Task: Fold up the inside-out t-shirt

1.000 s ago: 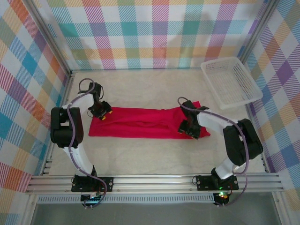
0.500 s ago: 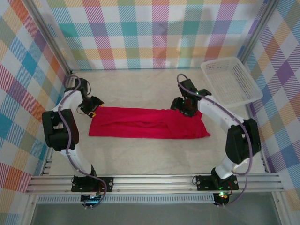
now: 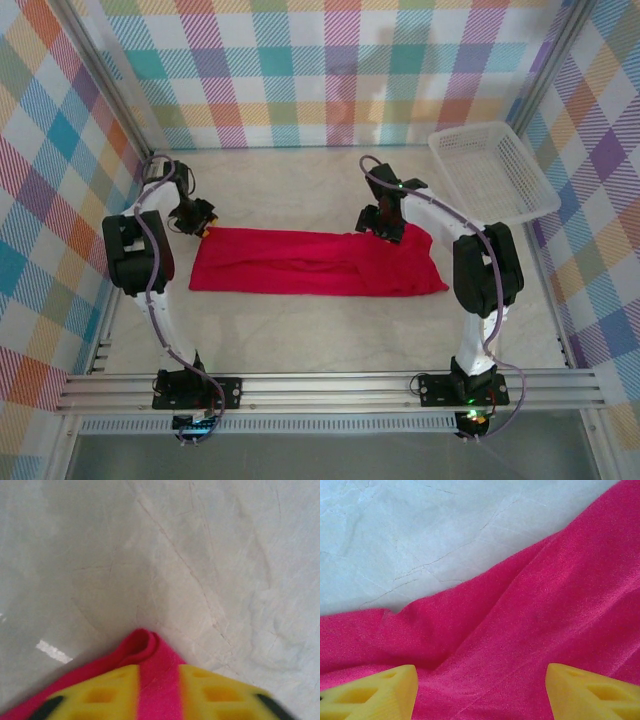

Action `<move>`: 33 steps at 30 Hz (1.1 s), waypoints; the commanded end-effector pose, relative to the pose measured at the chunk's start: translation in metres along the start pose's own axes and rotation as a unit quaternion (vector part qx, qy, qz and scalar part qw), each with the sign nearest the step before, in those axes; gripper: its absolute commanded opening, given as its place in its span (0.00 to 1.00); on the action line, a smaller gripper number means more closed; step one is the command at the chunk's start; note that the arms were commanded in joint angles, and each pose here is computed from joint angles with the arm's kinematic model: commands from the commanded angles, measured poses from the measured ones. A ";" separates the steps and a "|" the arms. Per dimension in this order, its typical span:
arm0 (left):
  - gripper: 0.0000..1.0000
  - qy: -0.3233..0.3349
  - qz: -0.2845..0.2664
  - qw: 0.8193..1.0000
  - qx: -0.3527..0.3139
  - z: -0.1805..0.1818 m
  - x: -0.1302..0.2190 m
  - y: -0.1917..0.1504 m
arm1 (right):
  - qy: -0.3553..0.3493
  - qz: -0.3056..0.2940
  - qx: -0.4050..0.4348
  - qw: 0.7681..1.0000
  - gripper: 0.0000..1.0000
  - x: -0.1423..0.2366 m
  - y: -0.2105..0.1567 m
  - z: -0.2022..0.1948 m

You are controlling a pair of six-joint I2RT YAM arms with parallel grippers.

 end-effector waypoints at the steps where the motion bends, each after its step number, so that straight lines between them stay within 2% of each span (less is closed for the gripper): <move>1: 0.09 0.011 0.004 1.000 0.001 0.000 -0.003 0.000 | 0.009 0.004 0.004 1.000 0.68 0.003 0.004 0.002; 2: 0.01 0.012 0.005 1.000 0.001 0.000 -0.004 0.000 | 0.010 0.003 0.004 1.000 0.68 0.004 0.004 0.002; 3: 0.00 0.015 0.005 1.000 0.001 0.000 -0.003 0.001 | 0.011 0.003 0.004 1.000 0.68 0.003 0.004 0.002; 10: 0.00 -0.013 -0.019 1.000 -0.002 -0.015 0.028 0.005 | 0.004 0.006 -0.009 1.000 0.68 -0.009 0.005 -0.005; 14: 0.00 -0.024 -0.024 0.999 0.002 -0.023 0.032 0.008 | 0.022 0.015 -0.022 0.999 0.67 -0.016 0.002 0.000; 17: 0.00 -0.006 -0.030 1.000 0.003 -0.018 0.029 0.013 | 0.031 0.027 -0.043 0.998 0.68 -0.027 -0.012 -0.005; 20: 0.00 -0.002 -0.034 0.999 0.006 -0.012 0.030 0.013 | 0.009 0.050 -0.073 0.996 0.68 -0.043 -0.038 -0.023; 23: 0.00 -0.033 -0.037 0.999 0.012 -0.009 0.037 0.001 | -0.009 0.052 -0.104 0.993 0.69 -0.051 -0.062 -0.041; 25: 0.05 -0.065 -0.021 0.998 0.013 -0.008 0.039 -0.019 | -0.004 0.052 -0.110 0.993 0.71 -0.050 -0.070 -0.044; 28: 0.11 -0.090 0.010 0.996 -0.015 -0.010 0.034 -0.056 | 0.010 0.043 -0.081 0.996 0.76 -0.029 -0.059 -0.036; 32: 0.12 -0.061 0.042 0.997 -0.029 0.010 0.014 -0.075 | -0.045 0.010 -0.037 0.998 1.00 0.013 -0.040 -0.054; 33: 0.12 -0.051 0.052 0.997 -0.021 0.018 0.007 -0.074 | -0.057 0.009 -0.038 0.998 1.00 0.016 -0.038 -0.065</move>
Point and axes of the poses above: each hand's point on the last joint's axis, 136 mm out from that joint toward the fingers, its own x axis back along the fingers, its own z axis along the line the jaws close on, y = z × x, the point moved 2 cm from there along x, back along the fingers, and after that the axes turned 10 degrees about x, right-handed, at the moved point
